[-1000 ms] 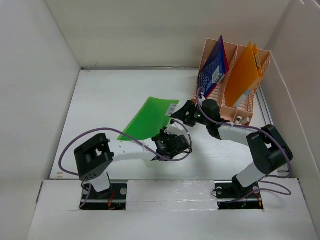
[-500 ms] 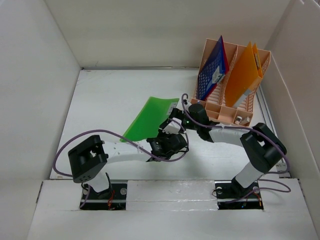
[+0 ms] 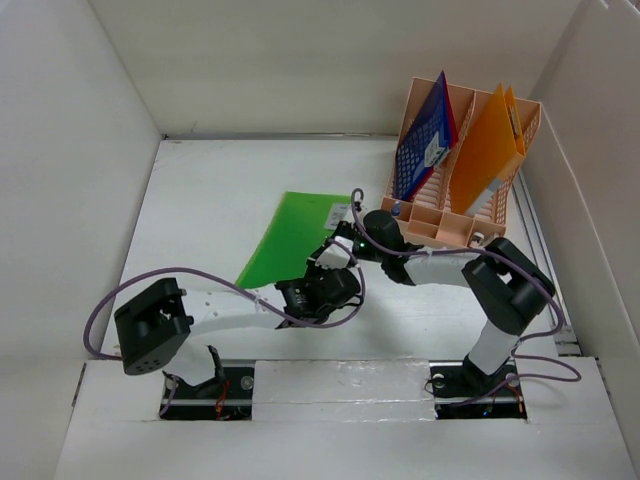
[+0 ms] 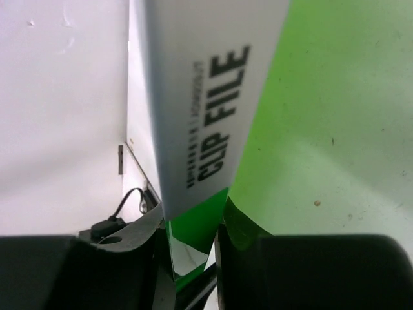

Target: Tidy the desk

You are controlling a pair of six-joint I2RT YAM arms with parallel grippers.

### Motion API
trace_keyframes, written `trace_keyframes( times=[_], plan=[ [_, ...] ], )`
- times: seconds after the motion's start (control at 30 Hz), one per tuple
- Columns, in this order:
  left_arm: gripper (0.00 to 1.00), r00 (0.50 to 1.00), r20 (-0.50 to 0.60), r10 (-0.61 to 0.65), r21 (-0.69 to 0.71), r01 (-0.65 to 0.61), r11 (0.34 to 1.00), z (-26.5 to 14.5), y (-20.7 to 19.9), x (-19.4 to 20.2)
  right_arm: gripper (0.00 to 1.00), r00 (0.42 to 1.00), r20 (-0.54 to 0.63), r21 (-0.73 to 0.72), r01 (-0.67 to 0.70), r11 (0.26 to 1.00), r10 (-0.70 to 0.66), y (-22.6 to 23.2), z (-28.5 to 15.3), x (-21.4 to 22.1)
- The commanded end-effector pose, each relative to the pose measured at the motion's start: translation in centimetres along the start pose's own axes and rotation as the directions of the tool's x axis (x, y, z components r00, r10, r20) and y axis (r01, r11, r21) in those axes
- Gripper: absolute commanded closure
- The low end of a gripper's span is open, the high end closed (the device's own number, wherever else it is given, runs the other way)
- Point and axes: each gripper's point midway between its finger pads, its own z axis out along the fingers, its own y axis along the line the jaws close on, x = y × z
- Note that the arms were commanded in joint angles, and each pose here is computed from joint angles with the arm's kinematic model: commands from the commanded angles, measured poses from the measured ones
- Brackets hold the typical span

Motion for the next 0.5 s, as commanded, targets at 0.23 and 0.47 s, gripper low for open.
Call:
trace_keyframes(
  times=[0.23,0.47],
  plan=[
    [0.66,0.871,0.226,-0.437,0.310,0.361,0.879,-6.3,0.4,-9.3,1.00,0.967,0.190,0.003,0.172,0.985,-0.169,2.9,-0.4,-5.1],
    [0.42,0.749,0.314,-0.583,0.396,0.454,0.798,-10.7,4.7,-13.0,1.00,0.909,0.318,0.049,0.269,0.962,-0.271,4.8,-3.1,-9.7]
  ],
)
